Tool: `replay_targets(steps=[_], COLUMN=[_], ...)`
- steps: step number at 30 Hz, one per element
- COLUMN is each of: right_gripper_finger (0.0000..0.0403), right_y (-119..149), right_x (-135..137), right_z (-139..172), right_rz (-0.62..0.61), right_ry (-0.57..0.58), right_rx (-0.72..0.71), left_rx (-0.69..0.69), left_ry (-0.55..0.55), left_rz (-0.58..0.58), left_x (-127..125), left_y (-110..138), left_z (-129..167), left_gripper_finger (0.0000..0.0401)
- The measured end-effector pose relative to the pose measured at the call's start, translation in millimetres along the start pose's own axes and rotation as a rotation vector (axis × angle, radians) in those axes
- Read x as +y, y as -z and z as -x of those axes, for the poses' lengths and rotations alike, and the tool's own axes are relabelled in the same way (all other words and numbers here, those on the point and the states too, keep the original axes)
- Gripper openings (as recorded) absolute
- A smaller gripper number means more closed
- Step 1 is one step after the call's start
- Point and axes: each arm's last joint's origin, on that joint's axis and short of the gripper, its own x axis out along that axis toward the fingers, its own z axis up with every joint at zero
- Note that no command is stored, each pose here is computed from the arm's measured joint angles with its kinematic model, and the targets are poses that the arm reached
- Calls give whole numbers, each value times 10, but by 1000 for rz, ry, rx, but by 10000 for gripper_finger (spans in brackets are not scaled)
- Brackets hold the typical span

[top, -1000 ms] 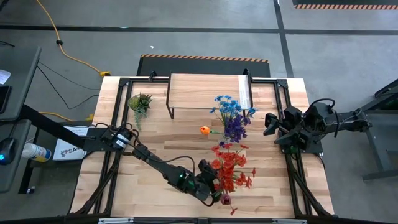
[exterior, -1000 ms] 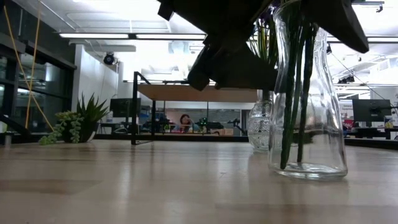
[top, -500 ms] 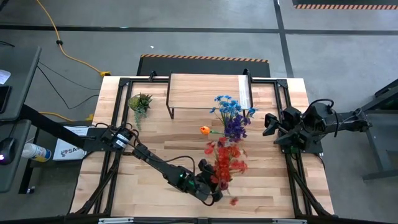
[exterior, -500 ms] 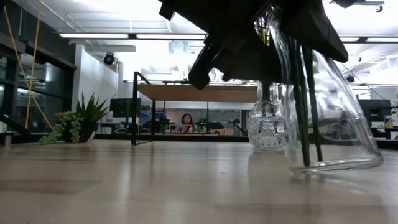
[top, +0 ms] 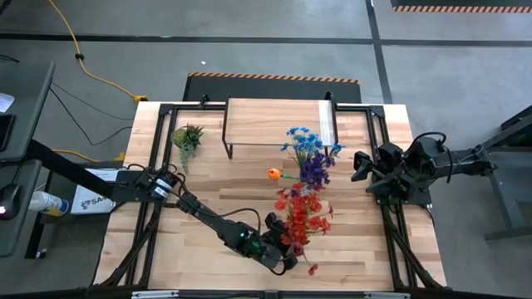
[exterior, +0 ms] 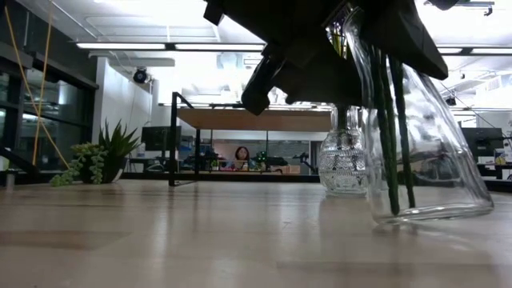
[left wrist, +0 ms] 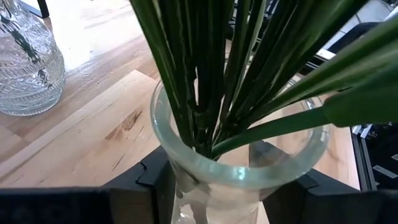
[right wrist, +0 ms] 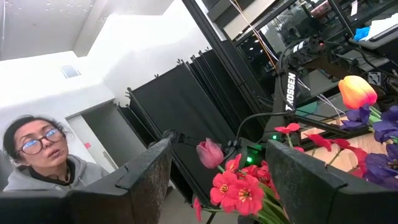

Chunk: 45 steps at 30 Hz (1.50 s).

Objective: Pick and place flowers into a vace then onto a shelf
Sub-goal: Put the bottom transparent vase with flowers on the shelf

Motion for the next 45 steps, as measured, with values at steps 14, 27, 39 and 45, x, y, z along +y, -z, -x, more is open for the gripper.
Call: replay_targets(steps=[14,27,39,45], right_gripper_finger=[252,252,252,252], right_y=[2,8,16,16], right_x=[-1,-8,-15,-15], right_z=[1,0,0,0], right_rz=[-1,-1,3,3], right_ry=[2,10,17,17], right_rx=[2,5,13,14], left_rx=[-37,-41,-75,-110], left_ry=[-6,-38,-15,24], left_rz=[-28,-137,-122,-67], left_x=[-197,-583,-836,-902], left_y=[-158,-693,-1262,-1635], left_z=[343,790,1221,1458], left_gripper_finger=[210,210,210,210])
